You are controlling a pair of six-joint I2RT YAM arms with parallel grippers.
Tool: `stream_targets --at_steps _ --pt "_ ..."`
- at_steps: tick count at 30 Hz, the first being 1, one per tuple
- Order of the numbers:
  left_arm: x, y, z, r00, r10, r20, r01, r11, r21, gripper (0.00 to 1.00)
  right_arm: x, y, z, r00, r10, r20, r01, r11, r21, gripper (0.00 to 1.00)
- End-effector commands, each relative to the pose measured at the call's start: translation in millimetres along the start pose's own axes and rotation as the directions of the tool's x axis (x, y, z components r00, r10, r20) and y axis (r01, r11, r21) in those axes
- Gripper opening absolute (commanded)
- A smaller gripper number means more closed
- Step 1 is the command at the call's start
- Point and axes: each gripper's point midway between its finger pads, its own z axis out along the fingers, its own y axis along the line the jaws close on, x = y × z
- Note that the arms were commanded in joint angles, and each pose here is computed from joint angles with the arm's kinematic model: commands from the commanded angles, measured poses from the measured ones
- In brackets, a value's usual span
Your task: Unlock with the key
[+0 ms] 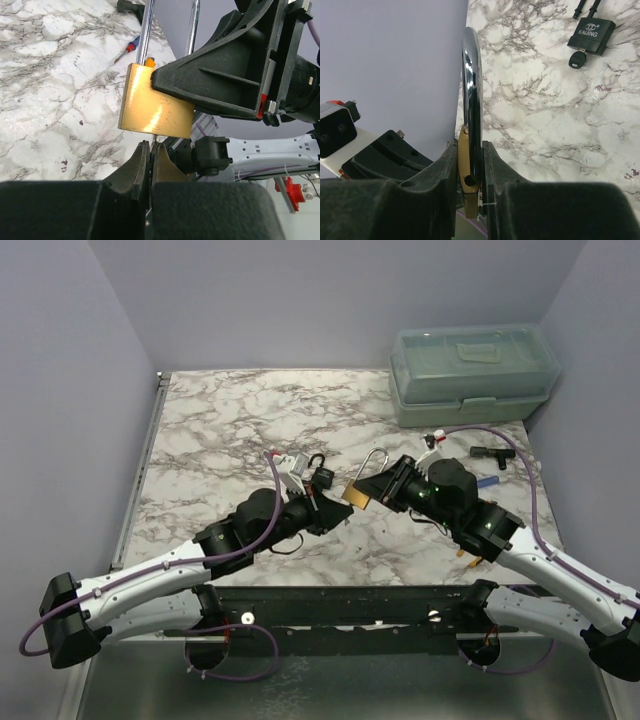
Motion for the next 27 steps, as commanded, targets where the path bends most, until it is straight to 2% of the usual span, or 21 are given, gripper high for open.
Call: stream_targets --at_steps 1,7,16,18,21,27 --pt "-16 12 8 0.995 0.094 0.039 -0.09 0.991 -0.101 0.0 -5 45 -17 0.997 0.075 -0.037 -0.078 0.993 -0.092 0.0" --pt "-18 23 13 0.981 0.195 -0.001 -0.192 0.966 -0.173 0.0 -11 27 -20 0.992 0.129 -0.009 -0.128 0.99 0.062 0.01" --pt "-22 24 15 0.95 0.31 -0.044 -0.312 0.932 -0.184 0.0 -12 22 -29 0.988 0.156 0.012 -0.156 0.986 0.051 0.01" --pt "-20 22 13 0.947 0.318 -0.051 -0.322 0.932 -0.165 0.04 -14 23 -32 0.988 0.155 0.02 -0.156 0.987 0.044 0.01" --pt "-16 17 9 0.952 0.301 -0.058 -0.306 0.942 -0.134 0.18 -16 26 -36 0.988 0.151 0.033 -0.152 0.988 0.01 0.0" --pt "-4 9 1 0.961 0.262 -0.088 -0.269 0.961 -0.068 0.64 -14 26 -40 0.988 0.152 0.038 -0.151 0.988 -0.036 0.01"
